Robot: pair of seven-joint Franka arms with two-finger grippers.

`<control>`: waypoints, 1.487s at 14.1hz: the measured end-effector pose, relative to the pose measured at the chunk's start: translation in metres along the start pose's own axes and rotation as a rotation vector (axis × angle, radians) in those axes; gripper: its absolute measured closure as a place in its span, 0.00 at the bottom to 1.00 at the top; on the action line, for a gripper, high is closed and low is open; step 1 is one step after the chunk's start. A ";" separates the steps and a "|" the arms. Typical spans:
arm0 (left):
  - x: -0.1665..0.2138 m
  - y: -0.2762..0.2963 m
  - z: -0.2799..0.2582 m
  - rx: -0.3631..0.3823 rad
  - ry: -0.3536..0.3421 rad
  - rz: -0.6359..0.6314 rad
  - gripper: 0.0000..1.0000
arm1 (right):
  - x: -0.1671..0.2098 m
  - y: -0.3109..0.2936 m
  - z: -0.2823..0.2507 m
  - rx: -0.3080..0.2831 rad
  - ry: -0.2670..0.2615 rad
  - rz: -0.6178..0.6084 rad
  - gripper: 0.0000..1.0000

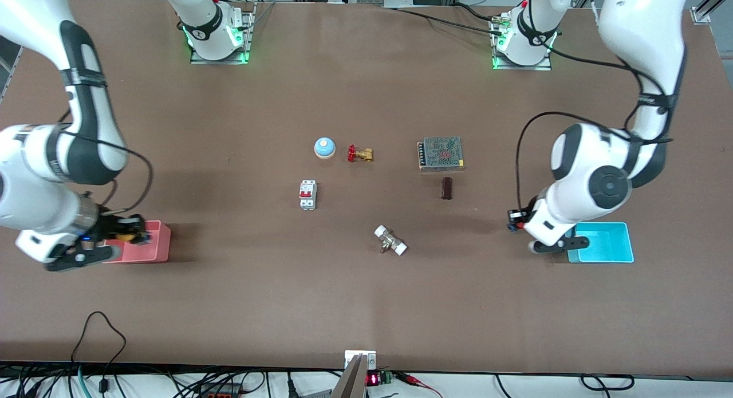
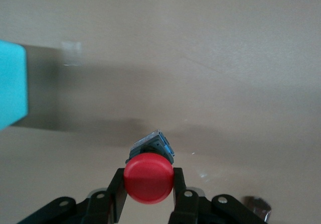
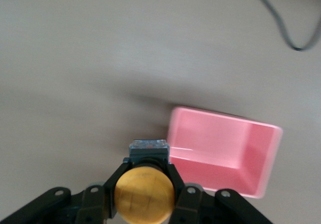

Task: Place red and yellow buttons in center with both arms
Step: 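Lift the yellow button with the right gripper while the left gripper lifts the red button, then set the red button down beside the circuit board with the left gripper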

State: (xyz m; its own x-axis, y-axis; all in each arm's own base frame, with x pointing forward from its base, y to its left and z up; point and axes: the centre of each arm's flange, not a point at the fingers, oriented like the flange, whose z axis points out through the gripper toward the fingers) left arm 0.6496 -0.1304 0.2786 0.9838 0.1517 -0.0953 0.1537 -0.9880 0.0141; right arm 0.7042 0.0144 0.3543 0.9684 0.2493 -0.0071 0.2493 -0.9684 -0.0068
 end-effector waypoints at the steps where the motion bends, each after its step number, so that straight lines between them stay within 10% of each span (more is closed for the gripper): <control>1: -0.001 0.010 0.009 -0.002 0.005 -0.015 0.59 | 0.004 -0.024 0.006 0.018 -0.006 -0.005 0.63; 9: -0.009 0.046 0.045 -0.010 0.021 -0.075 0.55 | 0.022 -0.210 0.087 0.031 -0.040 0.073 0.63; 13: 0.001 0.039 0.030 -0.019 0.052 -0.090 0.19 | 0.018 -0.231 0.126 0.027 -0.082 0.081 0.63; 19: 0.018 -0.023 -0.049 -0.022 0.095 -0.072 0.08 | 0.016 -0.240 0.137 0.026 -0.092 0.072 0.63; 21: 0.016 -0.049 -0.077 -0.015 0.088 -0.033 0.03 | 0.016 -0.241 0.137 0.025 -0.092 0.095 0.48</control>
State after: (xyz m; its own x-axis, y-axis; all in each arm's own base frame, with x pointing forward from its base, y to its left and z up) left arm 0.6650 -0.0774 0.3532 0.9824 0.1864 -0.0082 0.1865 -0.9821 0.0271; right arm 0.6587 0.2528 0.2186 0.9824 0.1573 -0.1009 0.1554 -0.9875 -0.0267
